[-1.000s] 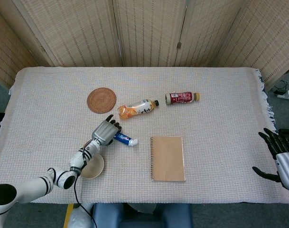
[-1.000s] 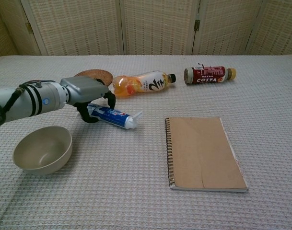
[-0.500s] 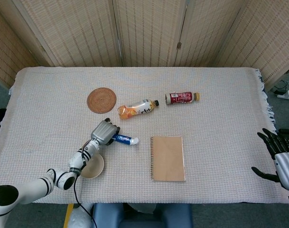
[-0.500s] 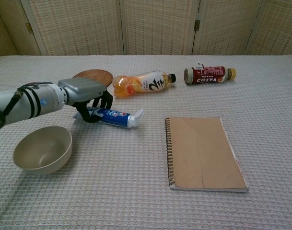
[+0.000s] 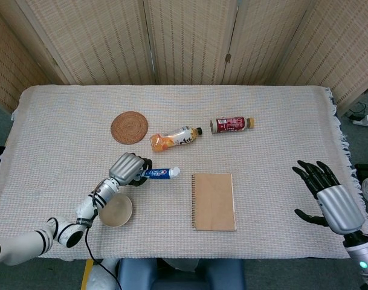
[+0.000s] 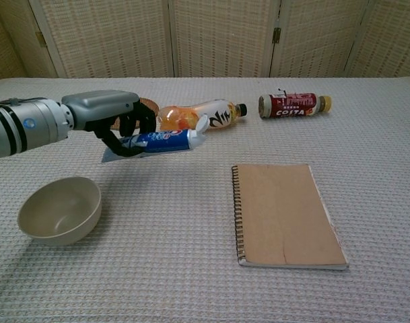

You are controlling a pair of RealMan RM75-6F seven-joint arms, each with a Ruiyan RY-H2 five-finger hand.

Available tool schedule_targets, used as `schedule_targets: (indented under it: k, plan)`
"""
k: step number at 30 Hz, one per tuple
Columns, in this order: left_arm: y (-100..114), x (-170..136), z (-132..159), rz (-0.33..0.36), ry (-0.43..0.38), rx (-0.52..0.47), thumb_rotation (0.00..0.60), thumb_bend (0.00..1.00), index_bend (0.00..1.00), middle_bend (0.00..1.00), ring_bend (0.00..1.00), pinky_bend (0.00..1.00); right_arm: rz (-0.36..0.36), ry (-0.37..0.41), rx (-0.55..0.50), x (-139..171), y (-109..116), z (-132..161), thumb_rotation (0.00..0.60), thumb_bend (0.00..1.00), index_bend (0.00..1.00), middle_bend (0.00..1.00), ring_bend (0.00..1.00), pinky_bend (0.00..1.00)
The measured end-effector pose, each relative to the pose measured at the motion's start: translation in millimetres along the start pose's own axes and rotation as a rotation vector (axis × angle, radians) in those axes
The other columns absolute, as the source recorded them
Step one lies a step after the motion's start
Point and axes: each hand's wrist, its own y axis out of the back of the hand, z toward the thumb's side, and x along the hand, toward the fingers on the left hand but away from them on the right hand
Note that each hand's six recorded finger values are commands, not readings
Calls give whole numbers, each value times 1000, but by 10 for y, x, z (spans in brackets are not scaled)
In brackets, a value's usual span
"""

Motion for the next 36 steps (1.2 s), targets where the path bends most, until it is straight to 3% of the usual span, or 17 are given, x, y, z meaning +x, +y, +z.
schedule_targets:
  k: [8, 17, 25, 36]
  plan:
    - [236, -180, 418, 23, -82, -74, 600, 781, 761, 765, 656, 505, 58, 183, 33, -473, -107, 592, 600, 260, 286, 85, 44, 0]
    - [464, -272, 801, 50, -129, -104, 600, 795, 765, 771, 663, 517, 154, 337, 9, -939, -323, 1269, 600, 261, 312, 77, 33, 0]
    - [445, -242, 901, 44, -122, -81, 600, 797, 768, 773, 666, 510, 153, 391, -26, -1091, -369, 1546, 600, 261, 312, 74, 33, 0]
    - [403, -221, 929, 27, -109, -90, 600, 798, 769, 775, 667, 512, 162, 392, -36, -1167, -420, 1575, 600, 261, 311, 74, 32, 0]
